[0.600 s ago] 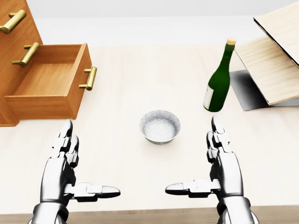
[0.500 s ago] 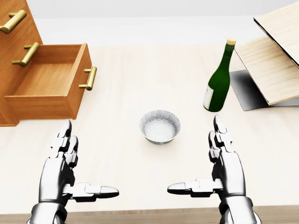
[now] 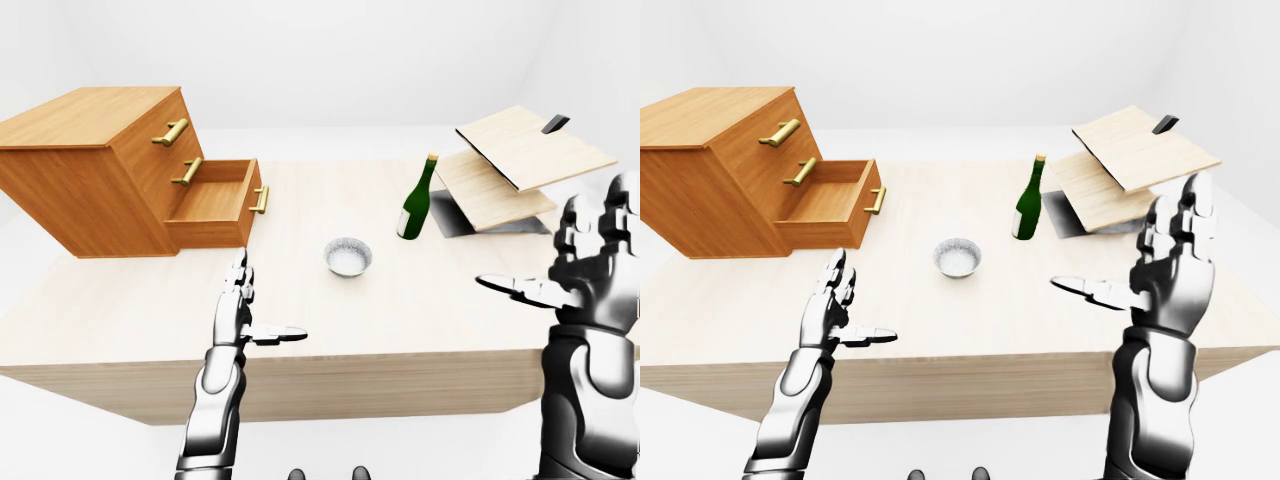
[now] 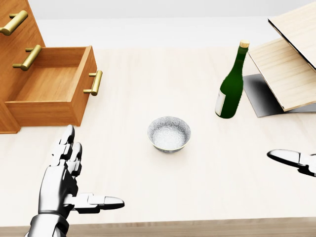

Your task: Close the bottom drawer of the cabinet.

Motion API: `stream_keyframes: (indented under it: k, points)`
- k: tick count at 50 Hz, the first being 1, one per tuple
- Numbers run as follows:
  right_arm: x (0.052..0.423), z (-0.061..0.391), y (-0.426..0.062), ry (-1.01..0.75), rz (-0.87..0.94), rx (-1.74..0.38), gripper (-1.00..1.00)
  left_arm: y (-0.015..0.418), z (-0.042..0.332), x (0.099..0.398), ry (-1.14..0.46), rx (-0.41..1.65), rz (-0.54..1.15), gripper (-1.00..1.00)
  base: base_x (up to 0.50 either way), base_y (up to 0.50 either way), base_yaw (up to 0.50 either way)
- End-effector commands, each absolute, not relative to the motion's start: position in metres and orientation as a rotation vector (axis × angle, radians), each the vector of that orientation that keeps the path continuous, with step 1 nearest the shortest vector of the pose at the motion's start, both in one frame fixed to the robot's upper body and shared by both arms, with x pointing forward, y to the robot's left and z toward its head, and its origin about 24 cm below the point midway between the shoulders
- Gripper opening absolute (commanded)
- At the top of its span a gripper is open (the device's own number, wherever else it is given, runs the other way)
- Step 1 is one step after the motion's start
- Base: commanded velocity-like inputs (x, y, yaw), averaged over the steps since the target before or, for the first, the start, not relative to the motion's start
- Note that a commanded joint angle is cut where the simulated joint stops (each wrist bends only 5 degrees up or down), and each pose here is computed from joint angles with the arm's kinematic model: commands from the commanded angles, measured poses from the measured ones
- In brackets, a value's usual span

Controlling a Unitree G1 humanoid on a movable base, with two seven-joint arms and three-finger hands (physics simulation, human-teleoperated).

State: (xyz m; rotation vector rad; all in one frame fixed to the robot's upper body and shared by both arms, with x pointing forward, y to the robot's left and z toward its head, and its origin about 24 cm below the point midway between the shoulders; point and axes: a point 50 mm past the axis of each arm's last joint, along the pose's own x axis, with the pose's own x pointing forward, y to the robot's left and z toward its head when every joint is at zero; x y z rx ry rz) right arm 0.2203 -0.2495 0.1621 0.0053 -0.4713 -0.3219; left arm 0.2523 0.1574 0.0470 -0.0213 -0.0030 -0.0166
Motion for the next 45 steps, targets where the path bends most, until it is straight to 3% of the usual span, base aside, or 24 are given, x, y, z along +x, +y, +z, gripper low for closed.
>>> stream_keyframes:
  k: [1, 6, 15, 22, 45]
  points:
    - [0.155, 0.234, -0.291, -0.845, -0.511, 0.013, 1.00, 0.155, 0.050, 0.250, -0.005, -0.022, -0.028, 1.00, 0.00, 0.00, 0.00]
    - [0.156, 0.231, -0.289, -0.830, -0.502, 0.021, 1.00, 0.150, 0.053, 0.249, -0.014, -0.009, -0.056, 1.00, 0.00, 0.00, 0.00]
    - [0.153, 0.232, -0.287, -0.839, -0.493, 0.019, 1.00, 0.140, 0.068, 0.277, -0.050, 0.002, -0.089, 1.00, 0.00, 0.00, 0.00]
    - [0.159, 0.230, -0.285, -0.811, -0.479, -0.015, 1.00, 0.139, 0.070, 0.272, -0.061, -0.007, -0.101, 1.00, 0.00, 0.00, 0.00]
    - [0.153, 0.235, -0.284, -0.851, -0.485, -0.002, 1.00, 0.139, 0.087, 0.272, -0.132, -0.007, -0.100, 1.00, 0.50, -0.01, 0.00]
